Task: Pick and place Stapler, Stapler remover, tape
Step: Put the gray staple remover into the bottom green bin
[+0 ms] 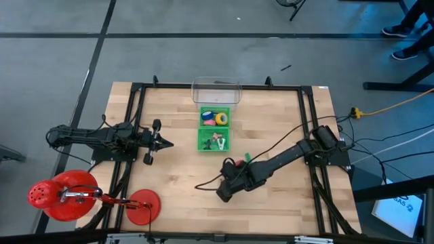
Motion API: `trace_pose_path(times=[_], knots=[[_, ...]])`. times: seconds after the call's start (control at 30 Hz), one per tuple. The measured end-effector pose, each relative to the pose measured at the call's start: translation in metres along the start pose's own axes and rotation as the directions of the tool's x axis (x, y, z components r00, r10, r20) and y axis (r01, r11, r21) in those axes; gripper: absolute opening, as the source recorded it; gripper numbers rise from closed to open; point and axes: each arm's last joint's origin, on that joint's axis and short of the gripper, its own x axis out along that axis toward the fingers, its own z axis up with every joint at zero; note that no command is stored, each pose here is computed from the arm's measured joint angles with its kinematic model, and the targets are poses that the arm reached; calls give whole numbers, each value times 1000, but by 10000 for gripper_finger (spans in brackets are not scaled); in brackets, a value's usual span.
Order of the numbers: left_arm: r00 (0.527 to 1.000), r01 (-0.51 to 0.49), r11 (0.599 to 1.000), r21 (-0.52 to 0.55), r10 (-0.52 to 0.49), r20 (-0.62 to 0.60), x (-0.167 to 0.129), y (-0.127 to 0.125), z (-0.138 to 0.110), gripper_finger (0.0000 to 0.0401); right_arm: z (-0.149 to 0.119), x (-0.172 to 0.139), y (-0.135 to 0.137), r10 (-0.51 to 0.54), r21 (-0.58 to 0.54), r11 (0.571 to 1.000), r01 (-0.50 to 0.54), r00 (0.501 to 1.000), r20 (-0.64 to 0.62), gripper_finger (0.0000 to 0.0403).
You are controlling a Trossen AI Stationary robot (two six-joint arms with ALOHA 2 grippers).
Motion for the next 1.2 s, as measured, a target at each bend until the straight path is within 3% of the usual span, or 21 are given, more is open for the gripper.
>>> trace_pose_path(times=[0.13, 0.37, 0.67, 0.93, 1.2], knots=[[1000, 0, 1000, 0, 0, 0, 0, 0, 0, 5, 2, 0, 5, 37, 11, 999, -37, 998, 41, 330], [1000, 0, 1000, 0, 0, 0, 0, 0, 0, 7, 4, 1, -1, -21, 10, 1000, 20, 998, 52, 330], [1000, 0, 1000, 0, 0, 0, 0, 0, 0, 4, 3, 1, 0, -7, 9, 1000, 7, 998, 57, 330], [1000, 0, 1000, 0, 0, 0, 0, 0, 0, 8, -9, 27, 2, -24, -46, 999, 26, 999, 41, 330], [1000, 0, 1000, 0, 0, 0, 0, 0, 0, 4, -8, 30, 2, -51, -64, 996, 55, 996, 69, 317]])
